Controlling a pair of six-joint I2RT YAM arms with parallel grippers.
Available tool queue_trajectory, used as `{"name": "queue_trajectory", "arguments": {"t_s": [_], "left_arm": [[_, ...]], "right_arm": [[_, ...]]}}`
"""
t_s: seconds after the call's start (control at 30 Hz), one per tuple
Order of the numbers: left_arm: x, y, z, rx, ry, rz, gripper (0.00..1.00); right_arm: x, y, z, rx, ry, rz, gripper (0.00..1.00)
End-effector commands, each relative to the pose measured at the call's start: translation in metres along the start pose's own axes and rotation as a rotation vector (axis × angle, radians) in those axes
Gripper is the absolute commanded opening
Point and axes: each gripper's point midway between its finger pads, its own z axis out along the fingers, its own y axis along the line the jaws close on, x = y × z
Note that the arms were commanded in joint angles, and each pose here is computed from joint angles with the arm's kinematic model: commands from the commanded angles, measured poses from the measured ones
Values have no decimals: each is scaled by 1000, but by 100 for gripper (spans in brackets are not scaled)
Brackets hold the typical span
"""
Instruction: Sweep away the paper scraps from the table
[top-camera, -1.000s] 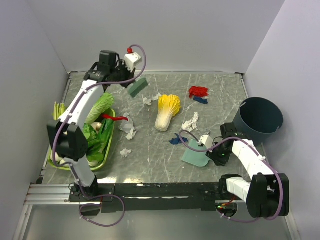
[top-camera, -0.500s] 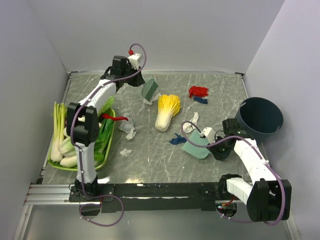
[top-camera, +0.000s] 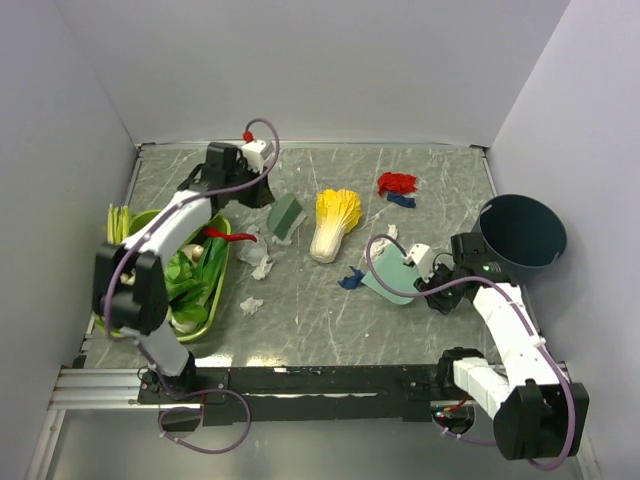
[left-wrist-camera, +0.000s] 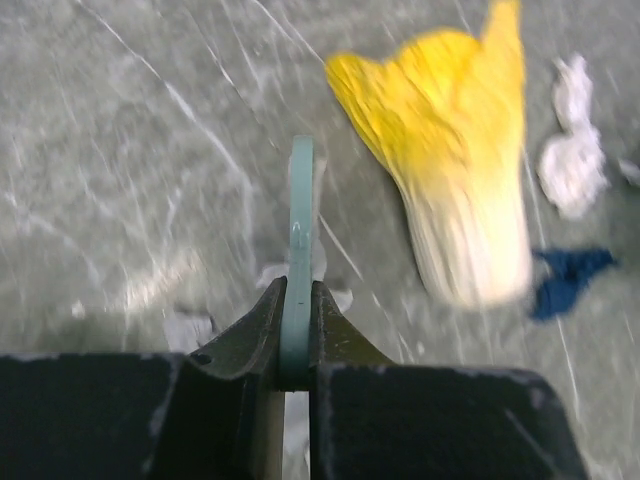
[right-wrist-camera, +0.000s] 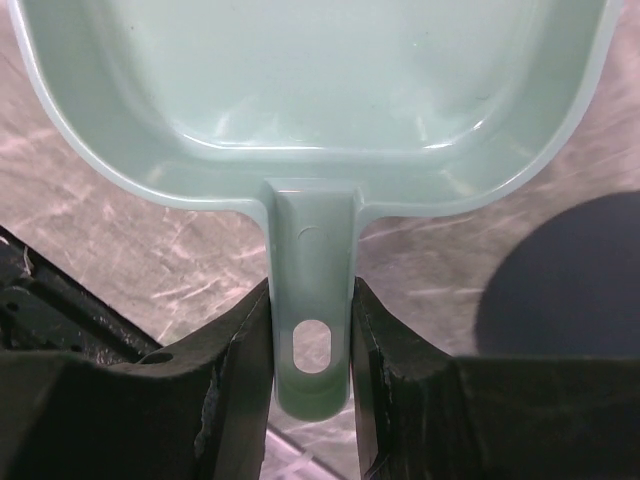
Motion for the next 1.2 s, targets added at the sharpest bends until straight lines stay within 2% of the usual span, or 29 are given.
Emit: {"name": "queue_trajectory", "arguments": {"t_s": [0.0,0.17,0.27,0.4,0.53,0.67,0.77,0.97,1.07,1.17], "left_arm": [[-5,-33,-54,75,-55,90,1],[-39,-46,-94,67,-155,229,1],[-47,-30,-95,-13,-103,307,1],[-43,2,-88,-151,-1,328,1],[-38,24,-74,-229,37,365,1],[-12,41,-55,-278,175,375,1],[2,44,-52,-289,233,361,1],[36,11,-54,-155,331,350,1],[50,-23,-54,-27,348,324,1],[60,-64,-56,115,366,286,1]], "right_arm": [[-28,-2,-17,6,-111,-74,0],[-21,26,-8,-146,-6,-106,0],[-21,34,-1,-195,29,-43,0],[-40,26,0,-163,-35,-1,0],[-44,24,-2,-169,-24,19,0],[-43,22,-4,-173,-7,6,0],[-44,18,-7,-138,-16,9,0],[-32,26,-13,-167,48,-122,0],[-29,29,-12,-164,57,-174,0],[-35,33,-12,-188,40,-152,0]]}}
